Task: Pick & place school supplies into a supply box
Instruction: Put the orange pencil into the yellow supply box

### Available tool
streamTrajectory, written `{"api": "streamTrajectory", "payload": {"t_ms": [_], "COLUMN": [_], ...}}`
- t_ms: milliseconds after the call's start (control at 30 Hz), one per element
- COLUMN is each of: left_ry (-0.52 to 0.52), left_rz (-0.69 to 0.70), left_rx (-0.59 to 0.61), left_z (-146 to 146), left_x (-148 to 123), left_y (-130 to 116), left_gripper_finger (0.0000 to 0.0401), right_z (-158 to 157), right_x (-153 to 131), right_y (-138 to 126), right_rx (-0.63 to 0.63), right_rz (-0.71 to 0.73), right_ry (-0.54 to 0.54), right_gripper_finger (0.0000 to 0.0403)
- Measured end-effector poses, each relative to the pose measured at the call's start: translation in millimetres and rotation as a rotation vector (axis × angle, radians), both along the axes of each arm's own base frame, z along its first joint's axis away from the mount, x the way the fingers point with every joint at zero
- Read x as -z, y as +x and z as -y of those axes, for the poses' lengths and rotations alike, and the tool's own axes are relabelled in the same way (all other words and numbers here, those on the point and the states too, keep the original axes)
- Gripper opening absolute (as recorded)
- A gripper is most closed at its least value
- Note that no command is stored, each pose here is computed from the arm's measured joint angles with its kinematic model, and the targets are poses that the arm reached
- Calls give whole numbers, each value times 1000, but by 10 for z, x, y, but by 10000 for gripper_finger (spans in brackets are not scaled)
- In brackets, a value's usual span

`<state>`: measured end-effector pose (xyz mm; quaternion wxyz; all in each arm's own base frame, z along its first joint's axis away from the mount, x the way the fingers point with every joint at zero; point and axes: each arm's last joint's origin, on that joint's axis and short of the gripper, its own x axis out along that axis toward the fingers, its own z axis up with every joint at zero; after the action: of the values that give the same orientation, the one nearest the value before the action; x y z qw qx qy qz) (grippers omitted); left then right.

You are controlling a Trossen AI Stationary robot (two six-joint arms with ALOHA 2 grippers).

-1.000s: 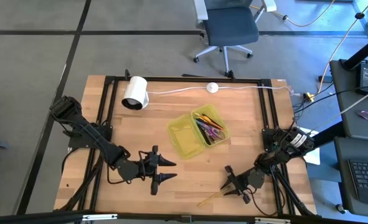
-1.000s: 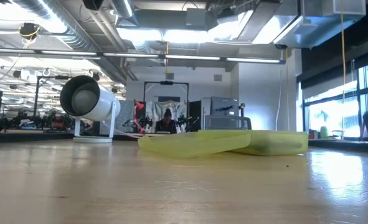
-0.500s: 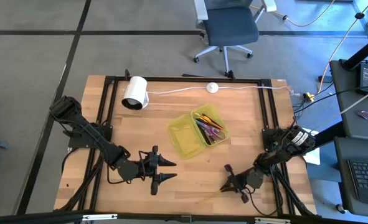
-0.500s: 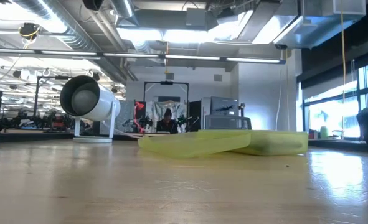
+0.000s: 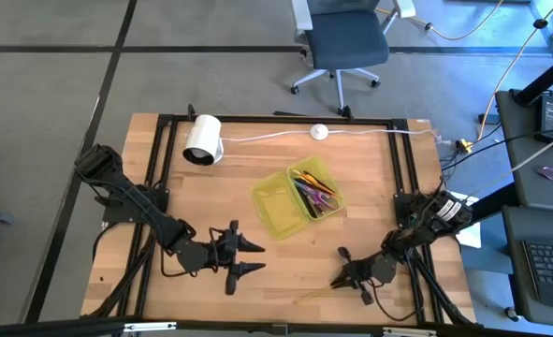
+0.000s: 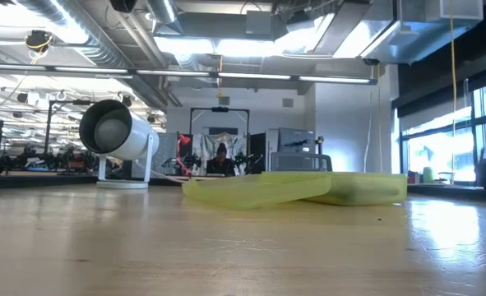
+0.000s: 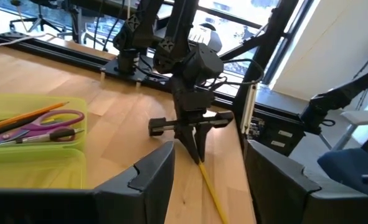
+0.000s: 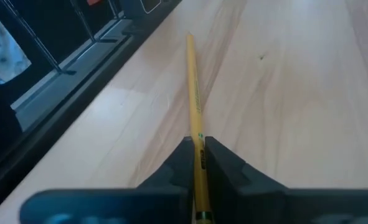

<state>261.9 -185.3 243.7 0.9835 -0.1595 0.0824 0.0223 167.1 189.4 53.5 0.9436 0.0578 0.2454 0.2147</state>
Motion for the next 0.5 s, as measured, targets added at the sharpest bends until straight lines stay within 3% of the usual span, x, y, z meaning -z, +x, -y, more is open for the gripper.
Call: {"api": "streamTrajectory", "payload": {"t_ms": [200, 500], "left_ry": [-7, -39], "left_rz": [-3, -3], "left_rx": [23, 20], "left_z": [7, 12], "left_x": [1, 0], "left_y": [0, -4], "left_gripper_finger": [187, 187], "right_z": [42, 511], "right_x": [-185, -606], "right_y": [5, -92], "right_rx": [68, 481], "right_rz": [43, 184], "right_ry": [45, 265], "right_gripper_finger": [24, 27]}}
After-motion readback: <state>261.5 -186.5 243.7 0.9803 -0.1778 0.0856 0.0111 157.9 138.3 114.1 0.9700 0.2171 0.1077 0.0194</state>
